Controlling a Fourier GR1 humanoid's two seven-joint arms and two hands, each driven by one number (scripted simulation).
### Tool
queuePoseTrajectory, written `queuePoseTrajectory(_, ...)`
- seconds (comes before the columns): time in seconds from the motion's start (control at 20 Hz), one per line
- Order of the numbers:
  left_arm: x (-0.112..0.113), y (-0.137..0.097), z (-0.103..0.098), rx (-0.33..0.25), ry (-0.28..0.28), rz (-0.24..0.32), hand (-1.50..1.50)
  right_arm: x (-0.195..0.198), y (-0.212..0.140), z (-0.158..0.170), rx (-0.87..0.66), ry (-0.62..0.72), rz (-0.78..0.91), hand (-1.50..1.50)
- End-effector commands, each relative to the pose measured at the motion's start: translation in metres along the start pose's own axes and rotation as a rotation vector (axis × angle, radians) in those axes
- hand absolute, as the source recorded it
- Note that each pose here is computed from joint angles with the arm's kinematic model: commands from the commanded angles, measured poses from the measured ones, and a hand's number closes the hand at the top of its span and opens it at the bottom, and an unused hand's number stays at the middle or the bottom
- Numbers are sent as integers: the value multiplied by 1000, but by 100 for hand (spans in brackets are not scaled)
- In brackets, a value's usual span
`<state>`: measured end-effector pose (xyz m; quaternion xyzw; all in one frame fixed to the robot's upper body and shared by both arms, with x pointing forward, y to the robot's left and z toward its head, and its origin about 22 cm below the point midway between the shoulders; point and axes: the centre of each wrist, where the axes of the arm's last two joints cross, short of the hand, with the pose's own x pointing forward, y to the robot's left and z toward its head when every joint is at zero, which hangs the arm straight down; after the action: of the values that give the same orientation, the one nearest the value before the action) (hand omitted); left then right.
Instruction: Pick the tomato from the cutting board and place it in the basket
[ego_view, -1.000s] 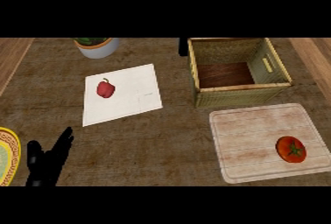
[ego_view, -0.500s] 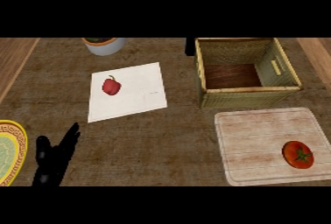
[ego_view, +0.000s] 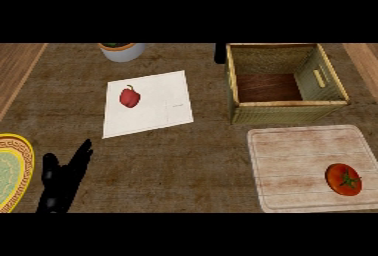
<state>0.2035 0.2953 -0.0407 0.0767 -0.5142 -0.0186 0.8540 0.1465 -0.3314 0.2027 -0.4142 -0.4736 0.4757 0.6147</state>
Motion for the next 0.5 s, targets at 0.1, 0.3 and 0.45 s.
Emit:
queuePoseTrajectory(0.1, -2, 7, -11, -13, 57, 7, 0, -9, 25, -19, 33, 37, 78, -150)
queuePoseTrajectory(0.3, -36, -1, 7, -6, 76, 15, 0, -9, 69, -18, 20, 13, 69, -150)
queuePoseTrajectory(0.45, -9, -11, 5, 11, 54, 1, 0, -3, 56, -37, 14, 39, 60, -150)
